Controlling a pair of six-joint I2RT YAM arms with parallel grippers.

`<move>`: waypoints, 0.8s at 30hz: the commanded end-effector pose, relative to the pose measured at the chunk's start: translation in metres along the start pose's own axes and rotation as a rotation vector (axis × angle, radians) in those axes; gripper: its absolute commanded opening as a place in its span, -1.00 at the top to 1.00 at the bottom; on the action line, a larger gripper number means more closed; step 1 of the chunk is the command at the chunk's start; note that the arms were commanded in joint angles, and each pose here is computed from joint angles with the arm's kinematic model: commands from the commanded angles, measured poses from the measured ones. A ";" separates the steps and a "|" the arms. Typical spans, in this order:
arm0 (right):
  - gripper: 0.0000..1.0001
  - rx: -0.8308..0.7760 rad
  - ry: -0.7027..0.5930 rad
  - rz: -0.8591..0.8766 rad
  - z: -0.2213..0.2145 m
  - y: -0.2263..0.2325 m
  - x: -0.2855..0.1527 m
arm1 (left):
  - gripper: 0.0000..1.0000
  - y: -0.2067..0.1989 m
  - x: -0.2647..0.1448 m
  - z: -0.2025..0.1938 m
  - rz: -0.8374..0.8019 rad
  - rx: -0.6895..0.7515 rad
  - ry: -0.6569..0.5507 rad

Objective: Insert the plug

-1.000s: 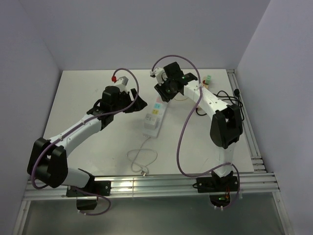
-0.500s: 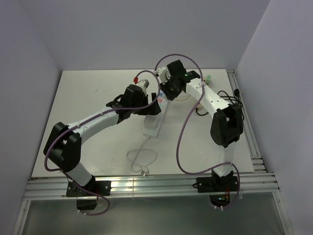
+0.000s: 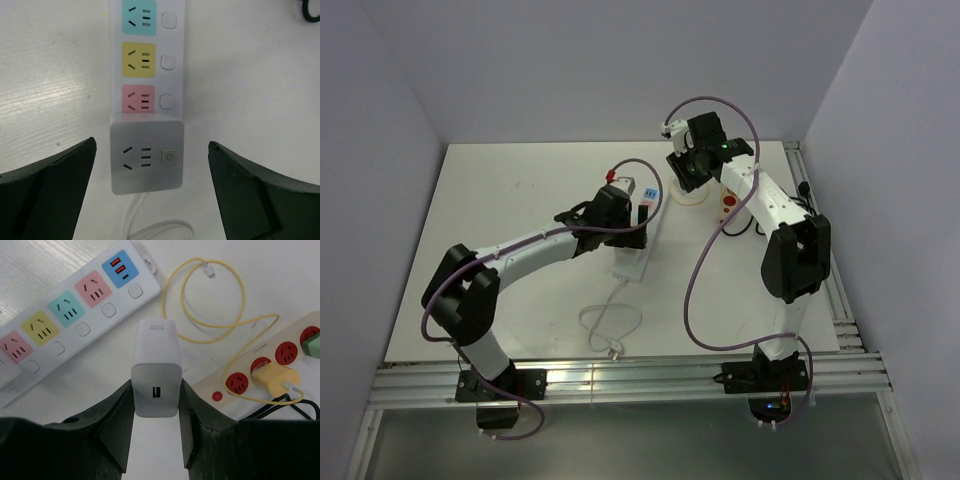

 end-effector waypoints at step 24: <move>1.00 -0.105 0.028 0.231 0.000 0.045 -0.017 | 0.09 -0.002 -0.018 -0.021 -0.079 0.157 0.104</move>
Point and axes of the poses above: each gripper's point midway between its finger pads, its own x axis out along the fingers, its own y axis along the line the jaws close on, z = x × y, the point moved 4 cm from there along -x, back along the fingers, and after that the axes turned 3 degrees about x, right-handed, at the moved point
